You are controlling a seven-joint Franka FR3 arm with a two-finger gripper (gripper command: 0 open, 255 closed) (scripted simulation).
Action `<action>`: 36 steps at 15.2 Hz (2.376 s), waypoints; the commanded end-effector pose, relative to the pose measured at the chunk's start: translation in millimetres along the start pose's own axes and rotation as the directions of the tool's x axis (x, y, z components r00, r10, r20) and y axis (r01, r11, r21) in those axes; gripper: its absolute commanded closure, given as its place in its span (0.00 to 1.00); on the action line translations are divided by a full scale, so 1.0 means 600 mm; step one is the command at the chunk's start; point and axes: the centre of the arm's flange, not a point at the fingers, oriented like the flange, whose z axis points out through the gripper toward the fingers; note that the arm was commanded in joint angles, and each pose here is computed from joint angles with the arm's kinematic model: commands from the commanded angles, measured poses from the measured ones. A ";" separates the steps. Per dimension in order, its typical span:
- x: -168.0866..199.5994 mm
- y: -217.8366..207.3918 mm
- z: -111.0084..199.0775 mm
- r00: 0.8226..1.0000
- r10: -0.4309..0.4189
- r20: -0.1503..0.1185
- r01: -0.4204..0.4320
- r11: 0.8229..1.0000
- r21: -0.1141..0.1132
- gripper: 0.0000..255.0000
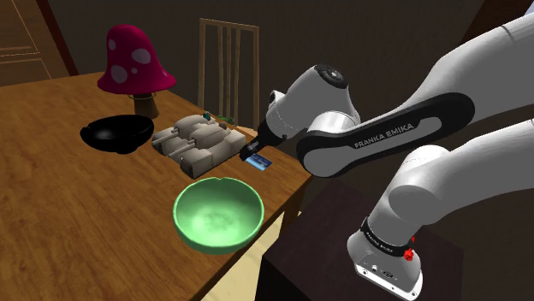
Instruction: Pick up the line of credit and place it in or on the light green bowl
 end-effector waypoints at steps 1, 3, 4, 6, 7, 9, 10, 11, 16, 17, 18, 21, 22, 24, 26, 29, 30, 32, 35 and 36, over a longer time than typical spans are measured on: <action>0.000 0.000 0.000 1.000 0.000 0.000 0.000 1.000 0.000 1.00; 0.010 0.000 -0.015 1.000 0.000 0.000 0.000 1.000 0.000 1.00; 0.014 0.000 -0.022 1.000 0.000 0.000 0.000 1.000 0.000 1.00; 0.024 0.000 -0.037 1.000 0.000 0.000 0.000 1.000 0.000 1.00; 0.029 0.000 -0.044 1.000 0.000 0.000 0.000 1.000 0.000 1.00; 0.039 0.000 -0.059 1.000 0.000 0.000 0.000 1.000 0.000 1.00; 0.043 0.000 -0.066 1.000 0.000 0.000 0.000 1.000 0.000 1.00; 0.048 0.000 -0.073 1.000 0.000 0.000 0.000 1.000 0.000 1.00; 0.073 0.000 -0.110 1.000 0.000 0.000 0.000 1.000 0.000 1.00; 0.077 0.000 -0.117 1.000 0.000 0.000 0.000 1.000 0.000 1.00; 0.082 0.000 -0.125 1.000 0.000 0.000 0.000 1.000 0.000 1.00; 0.097 0.001 -0.147 1.000 0.000 0.000 0.000 1.000 0.000 1.00; 0.102 0.001 -0.154 1.000 0.000 0.000 0.000 1.000 0.000 1.00; 0.111 0.001 -0.169 1.000 0.000 0.000 0.000 1.000 0.000 1.00; 0.121 0.001 -0.183 1.000 0.000 0.000 0.000 1.000 0.000 1.00; 0.136 0.001 -0.205 1.000 0.000 0.000 0.000 1.000 0.000 1.00; 0.139 0.001 -0.210 1.000 0.000 0.000 0.000 1.000 0.000 1.00; 0.127 -0.040 -0.221 1.000 0.000 0.000 0.000 1.000 0.000 1.00; 0.111 -0.102 -0.238 1.000 0.000 0.000 0.000 1.000 0.000 1.00; 0.105 -0.122 -0.244 1.000 0.000 0.000 0.000 1.000 0.000 1.00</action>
